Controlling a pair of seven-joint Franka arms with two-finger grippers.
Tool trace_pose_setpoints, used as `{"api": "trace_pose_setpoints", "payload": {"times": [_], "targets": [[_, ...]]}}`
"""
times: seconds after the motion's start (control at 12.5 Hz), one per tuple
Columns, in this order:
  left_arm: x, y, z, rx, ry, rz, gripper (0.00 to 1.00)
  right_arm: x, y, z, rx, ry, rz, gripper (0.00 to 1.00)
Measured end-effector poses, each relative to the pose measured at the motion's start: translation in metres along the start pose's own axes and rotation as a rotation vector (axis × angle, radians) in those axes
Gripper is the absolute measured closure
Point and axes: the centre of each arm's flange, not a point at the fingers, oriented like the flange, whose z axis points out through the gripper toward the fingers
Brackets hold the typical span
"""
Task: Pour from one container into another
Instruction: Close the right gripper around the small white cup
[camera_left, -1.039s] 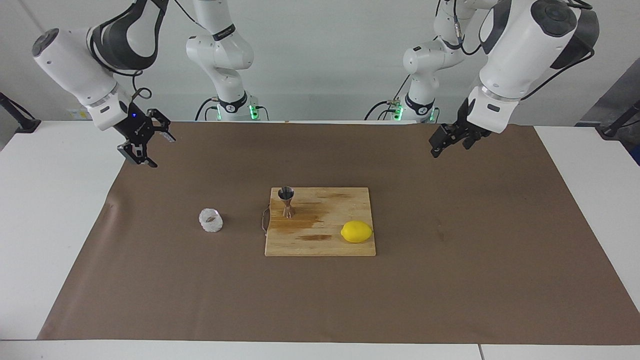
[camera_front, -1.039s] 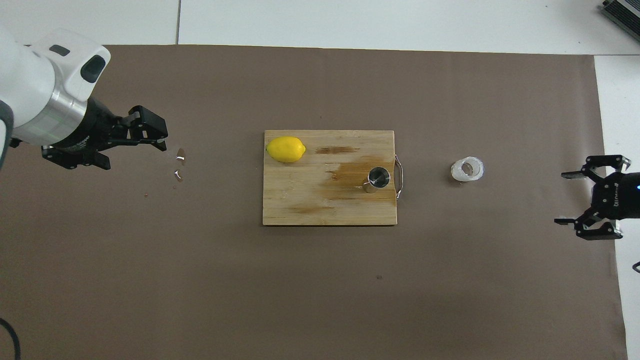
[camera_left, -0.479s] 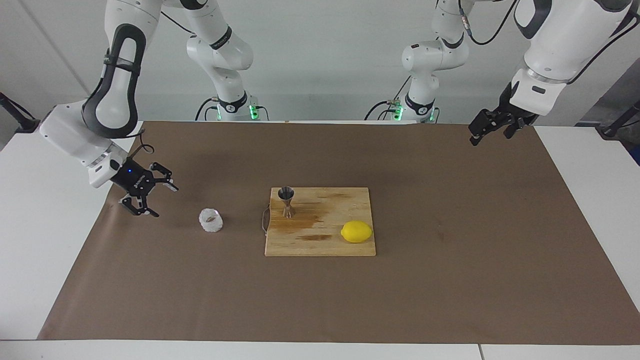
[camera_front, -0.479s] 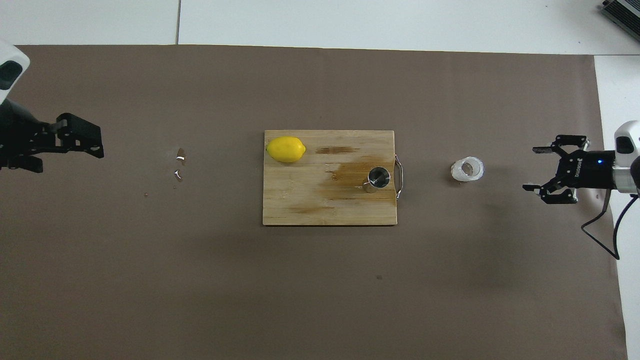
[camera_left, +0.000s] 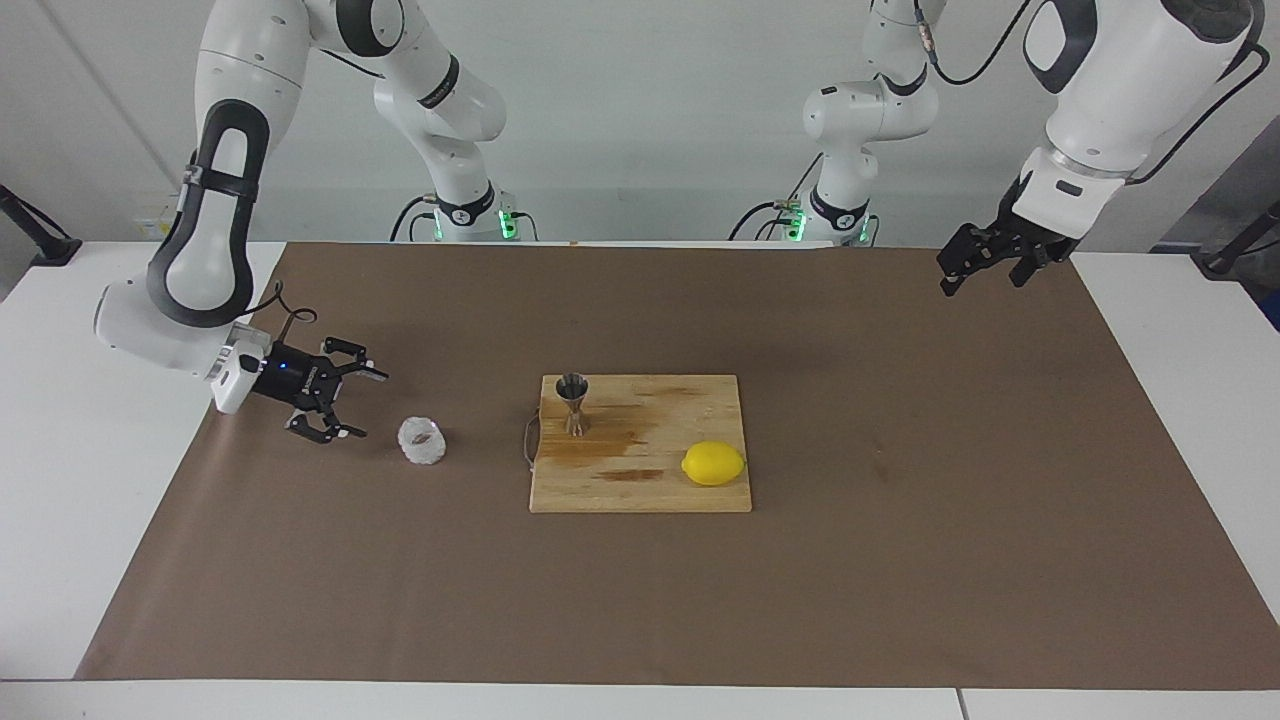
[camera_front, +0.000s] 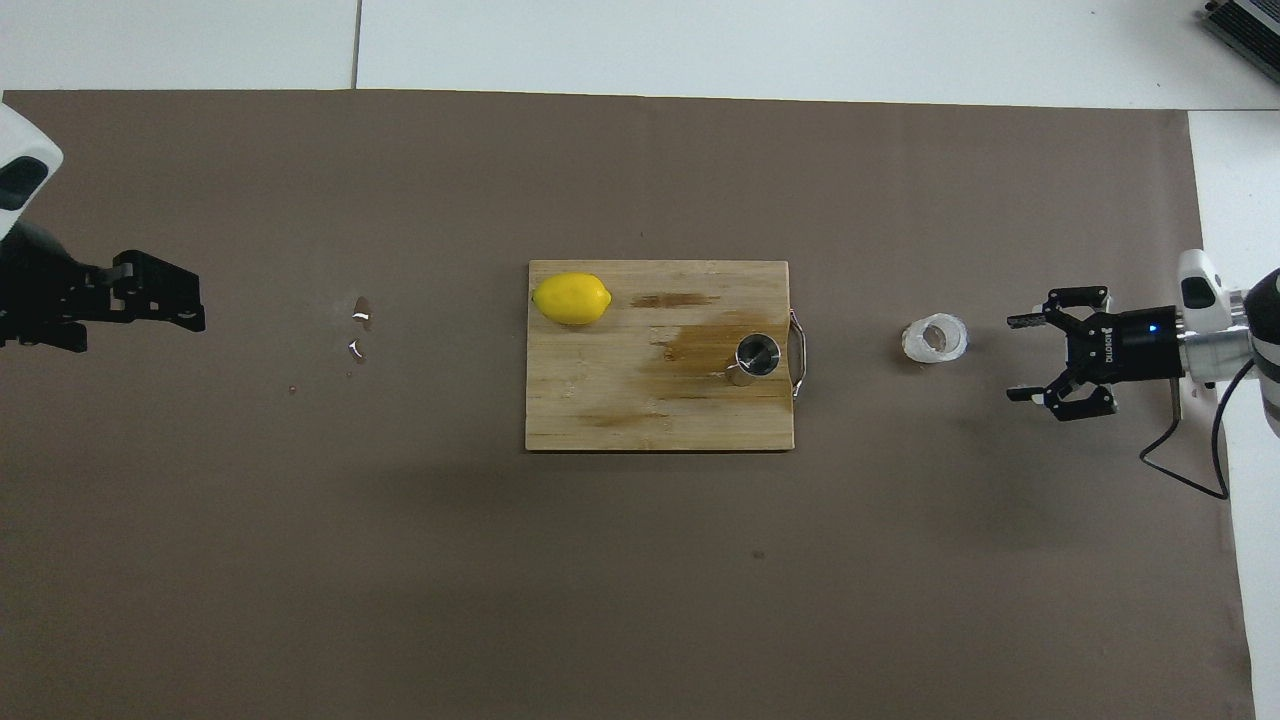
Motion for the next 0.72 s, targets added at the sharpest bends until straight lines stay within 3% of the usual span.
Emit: {"api": "trace_pose_setpoints", "payload": {"times": [0.32, 0.72], "targets": [[-0.004, 0.005, -0.006, -0.019, 0.027, 0.072, 0.00, -0.007, 0.011, 0.019, -0.021, -0.025, -0.053, 0.00], [-0.004, -0.004, -0.006, -0.018, 0.027, 0.118, 0.00, 0.015, 0.022, 0.047, -0.026, -0.049, -0.120, 0.00]]}}
